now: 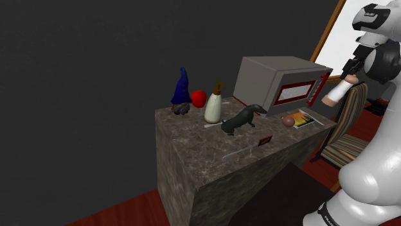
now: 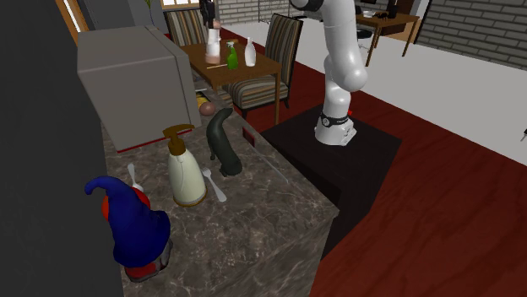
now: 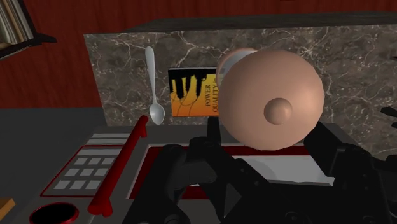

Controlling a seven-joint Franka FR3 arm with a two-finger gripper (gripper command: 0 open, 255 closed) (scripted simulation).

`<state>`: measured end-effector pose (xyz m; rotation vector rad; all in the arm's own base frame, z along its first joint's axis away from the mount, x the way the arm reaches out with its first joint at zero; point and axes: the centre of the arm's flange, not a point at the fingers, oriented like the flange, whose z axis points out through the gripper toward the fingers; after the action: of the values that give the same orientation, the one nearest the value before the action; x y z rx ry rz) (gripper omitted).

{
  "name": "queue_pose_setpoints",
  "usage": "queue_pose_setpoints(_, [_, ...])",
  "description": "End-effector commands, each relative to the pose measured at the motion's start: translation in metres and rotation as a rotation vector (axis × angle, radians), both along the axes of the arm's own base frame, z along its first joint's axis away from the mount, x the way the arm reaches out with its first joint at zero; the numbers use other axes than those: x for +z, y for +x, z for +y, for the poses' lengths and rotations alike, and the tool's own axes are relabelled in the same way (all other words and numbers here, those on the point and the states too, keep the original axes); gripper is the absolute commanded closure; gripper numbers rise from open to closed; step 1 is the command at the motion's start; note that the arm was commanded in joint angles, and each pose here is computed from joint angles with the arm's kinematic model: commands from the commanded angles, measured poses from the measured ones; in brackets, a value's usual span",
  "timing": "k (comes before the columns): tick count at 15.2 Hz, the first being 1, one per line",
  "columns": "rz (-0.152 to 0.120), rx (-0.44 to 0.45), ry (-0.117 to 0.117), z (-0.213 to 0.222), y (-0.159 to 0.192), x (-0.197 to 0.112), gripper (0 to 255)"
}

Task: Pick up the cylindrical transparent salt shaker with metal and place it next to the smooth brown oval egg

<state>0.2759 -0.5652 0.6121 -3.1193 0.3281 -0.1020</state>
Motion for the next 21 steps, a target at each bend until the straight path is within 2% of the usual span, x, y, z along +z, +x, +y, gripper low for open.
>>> queue_pose_setpoints(1, [0.000,0.000,-0.001,0.000,0.001,-0.011,255])
queue_pose_setpoints(21, [0.000,0.000,-0.001,0.000,0.001,-0.116,255])
